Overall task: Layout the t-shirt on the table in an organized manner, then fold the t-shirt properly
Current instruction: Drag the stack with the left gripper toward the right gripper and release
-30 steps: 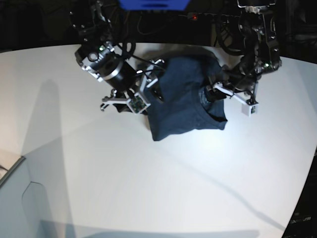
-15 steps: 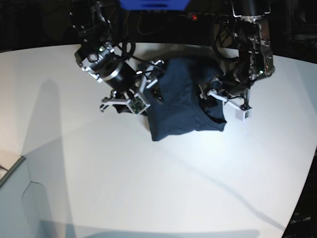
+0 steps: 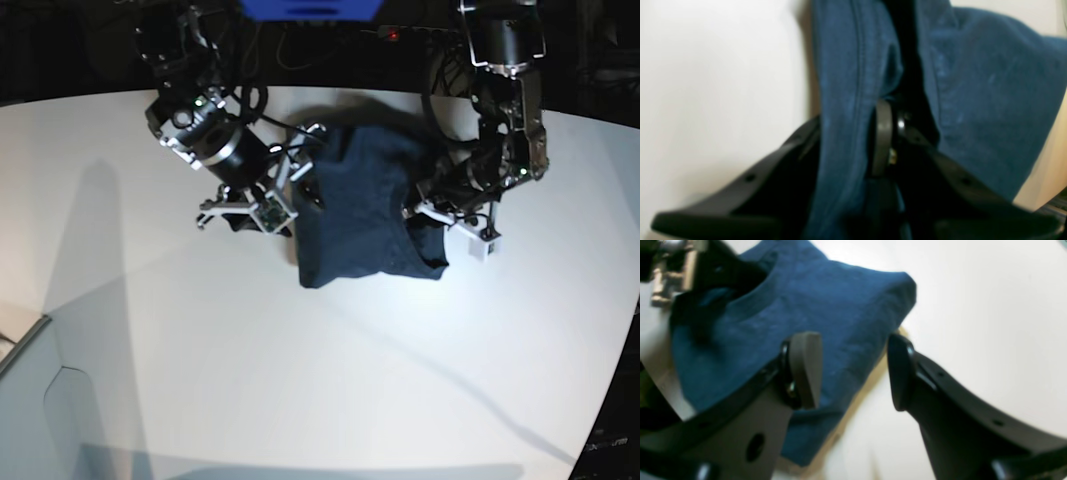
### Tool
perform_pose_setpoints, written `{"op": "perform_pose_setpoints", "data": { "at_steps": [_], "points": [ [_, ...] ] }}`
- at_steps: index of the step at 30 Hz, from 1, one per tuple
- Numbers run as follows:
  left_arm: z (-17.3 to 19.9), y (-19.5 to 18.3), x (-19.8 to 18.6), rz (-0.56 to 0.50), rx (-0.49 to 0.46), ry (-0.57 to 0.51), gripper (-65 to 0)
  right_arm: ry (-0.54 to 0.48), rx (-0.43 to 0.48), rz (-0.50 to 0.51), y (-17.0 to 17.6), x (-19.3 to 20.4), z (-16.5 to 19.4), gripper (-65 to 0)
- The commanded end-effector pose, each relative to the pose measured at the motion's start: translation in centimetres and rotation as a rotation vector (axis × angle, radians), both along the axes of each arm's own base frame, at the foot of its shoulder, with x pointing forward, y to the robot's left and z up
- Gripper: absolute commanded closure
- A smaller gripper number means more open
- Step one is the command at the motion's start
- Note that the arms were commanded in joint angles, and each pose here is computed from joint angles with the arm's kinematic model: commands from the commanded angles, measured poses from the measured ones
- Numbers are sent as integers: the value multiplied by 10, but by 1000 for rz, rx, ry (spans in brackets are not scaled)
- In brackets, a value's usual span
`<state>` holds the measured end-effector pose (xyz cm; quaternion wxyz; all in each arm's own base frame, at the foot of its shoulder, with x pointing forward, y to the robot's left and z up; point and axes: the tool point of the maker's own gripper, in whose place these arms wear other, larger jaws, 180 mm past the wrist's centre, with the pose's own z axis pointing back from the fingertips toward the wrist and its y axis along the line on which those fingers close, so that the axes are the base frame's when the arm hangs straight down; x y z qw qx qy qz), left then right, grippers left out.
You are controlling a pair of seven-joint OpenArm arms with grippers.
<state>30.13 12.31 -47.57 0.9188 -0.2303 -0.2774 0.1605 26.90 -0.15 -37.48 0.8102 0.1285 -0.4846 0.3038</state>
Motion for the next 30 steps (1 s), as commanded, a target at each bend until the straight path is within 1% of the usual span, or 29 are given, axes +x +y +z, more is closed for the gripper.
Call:
{"op": "perform_pose_setpoints", "data": {
  "at_steps": [1,2,3,4,5,6,8,11,15,16,20,23,26,28,30],
  "points": [
    [-5,5,-1,-6,30,31,-148,-43,15,-21,-7,9,12,-311],
    [-4,8,3,-7,37,29,-139,-43,15,-42,-13,11,12,-311],
    [-3,6,7,-22,42,27,-113,-45,10,-62,-20,13,12,-311],
    [-3,-1,11,-54,46,25,-77,-45,6,-77,-26,15,11,-311],
    [-1,-5,16,-98,68,20,-25,-46,2,-92,-32,16,11,-311],
    [-2,-9,20,-148,91,21,0,-46,-3,-109,-38,18,11,-311],
    [-1,-24,29,-256,135,20,-11,-49,-11,-137,-49,20,11,-311],
    [2,-46,41,-404,204,-2,-2,-57,-17,-168,-61,22,13,-311],
    [11,-84,62,-625,327,-126,-2,-66,-18,-237,-81,25,18,-310],
    [13,-95,65,-692,362,-164,-2,-66,-20,-259,-88,26,17,-310],
    [20,-131,74,-903,468,-306,-2,-65,-31,-332,-113,27,17,-310],
    [23,-152,76,-1025,521,-390,-2,-61,-27,-400,-130,26,16,-310],
    [29,-182,75,-1143,556,-462,-2,-55,-24,-468,-148,24,15,-310],
    [31,-193,74,-1192,575,-481,-2,-52,-23,-503,-158,22,14,-310],
    [34,-211,71,-1231,575,-503,-3,-47,-25,-538,-168,19,13,-310]
  ]
}}
